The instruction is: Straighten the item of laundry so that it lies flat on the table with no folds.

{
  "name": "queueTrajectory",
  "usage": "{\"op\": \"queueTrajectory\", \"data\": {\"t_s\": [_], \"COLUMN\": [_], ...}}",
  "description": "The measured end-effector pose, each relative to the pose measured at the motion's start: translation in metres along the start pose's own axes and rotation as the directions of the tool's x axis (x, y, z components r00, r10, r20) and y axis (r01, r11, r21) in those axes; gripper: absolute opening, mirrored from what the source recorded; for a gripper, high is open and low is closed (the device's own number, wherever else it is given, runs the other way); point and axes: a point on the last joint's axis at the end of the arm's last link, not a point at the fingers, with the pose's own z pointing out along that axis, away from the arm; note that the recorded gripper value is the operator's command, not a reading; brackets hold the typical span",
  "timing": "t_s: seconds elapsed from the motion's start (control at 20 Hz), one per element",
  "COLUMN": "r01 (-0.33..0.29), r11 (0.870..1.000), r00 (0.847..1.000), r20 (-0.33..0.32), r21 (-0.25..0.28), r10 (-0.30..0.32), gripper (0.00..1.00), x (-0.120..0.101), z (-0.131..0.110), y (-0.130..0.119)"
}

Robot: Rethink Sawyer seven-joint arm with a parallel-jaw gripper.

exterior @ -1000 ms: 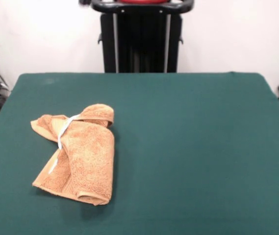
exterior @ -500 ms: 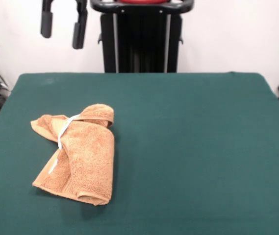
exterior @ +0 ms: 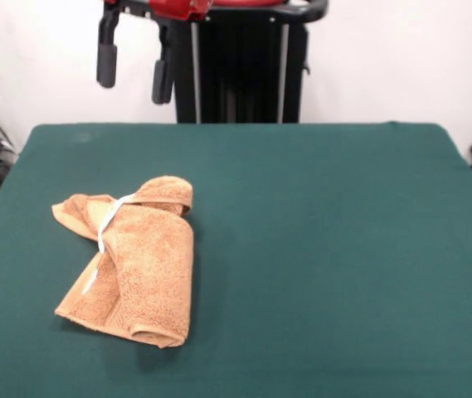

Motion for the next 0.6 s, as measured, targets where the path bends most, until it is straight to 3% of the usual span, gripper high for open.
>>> {"op": "queueTrajectory", "data": {"t_s": [0.6], "r01": [0.002], "r11": [0.998], "r00": [1.0], "r20": [-0.016], "r21": [-0.056], "r10": [-0.003], "gripper": [1.0], "x": [0.009], "z": [0.046], "y": [0.01]}}
